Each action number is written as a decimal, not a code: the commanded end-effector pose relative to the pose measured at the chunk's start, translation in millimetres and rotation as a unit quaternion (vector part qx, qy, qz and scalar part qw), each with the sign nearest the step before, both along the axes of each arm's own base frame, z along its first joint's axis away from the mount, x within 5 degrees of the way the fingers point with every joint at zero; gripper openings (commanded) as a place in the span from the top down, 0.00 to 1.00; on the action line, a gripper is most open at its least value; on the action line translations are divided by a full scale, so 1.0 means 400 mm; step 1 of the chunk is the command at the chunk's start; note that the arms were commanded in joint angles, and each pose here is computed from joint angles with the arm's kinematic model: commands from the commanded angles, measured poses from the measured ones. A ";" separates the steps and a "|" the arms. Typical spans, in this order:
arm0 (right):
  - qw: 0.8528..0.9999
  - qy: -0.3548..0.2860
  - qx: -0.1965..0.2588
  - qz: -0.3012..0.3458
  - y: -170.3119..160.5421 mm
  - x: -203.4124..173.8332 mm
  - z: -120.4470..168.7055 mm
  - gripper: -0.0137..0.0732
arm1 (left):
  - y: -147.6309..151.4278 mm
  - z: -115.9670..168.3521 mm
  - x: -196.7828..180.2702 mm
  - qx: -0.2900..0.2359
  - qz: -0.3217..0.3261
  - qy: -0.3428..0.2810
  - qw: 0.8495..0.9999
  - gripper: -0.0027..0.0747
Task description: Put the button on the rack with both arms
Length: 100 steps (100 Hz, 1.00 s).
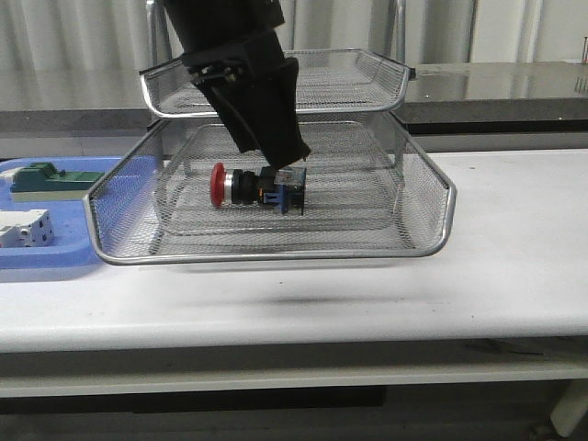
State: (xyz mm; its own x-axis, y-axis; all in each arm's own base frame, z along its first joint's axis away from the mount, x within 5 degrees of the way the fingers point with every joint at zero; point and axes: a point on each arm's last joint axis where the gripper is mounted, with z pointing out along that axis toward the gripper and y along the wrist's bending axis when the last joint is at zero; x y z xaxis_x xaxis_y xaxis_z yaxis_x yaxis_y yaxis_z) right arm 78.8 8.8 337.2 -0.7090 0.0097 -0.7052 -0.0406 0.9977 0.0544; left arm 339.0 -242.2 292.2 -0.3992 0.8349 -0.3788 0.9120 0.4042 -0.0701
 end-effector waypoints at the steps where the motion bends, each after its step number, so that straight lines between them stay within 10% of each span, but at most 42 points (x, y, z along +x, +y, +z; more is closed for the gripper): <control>1: 0.999 -0.040 -0.004 -0.002 -0.003 0.007 0.032 0.92 | 0.015 0.132 -0.043 -0.053 0.014 -0.043 0.998 0.33; 52: 0.999 -0.040 -0.004 -0.002 -0.003 0.007 0.032 0.92 | 0.189 0.348 -0.159 -0.037 0.135 -0.186 0.972 0.33; 100: 0.999 -0.040 -0.004 -0.002 -0.003 0.007 0.032 0.92 | 0.454 0.355 -0.285 -0.127 0.314 -0.323 0.884 0.33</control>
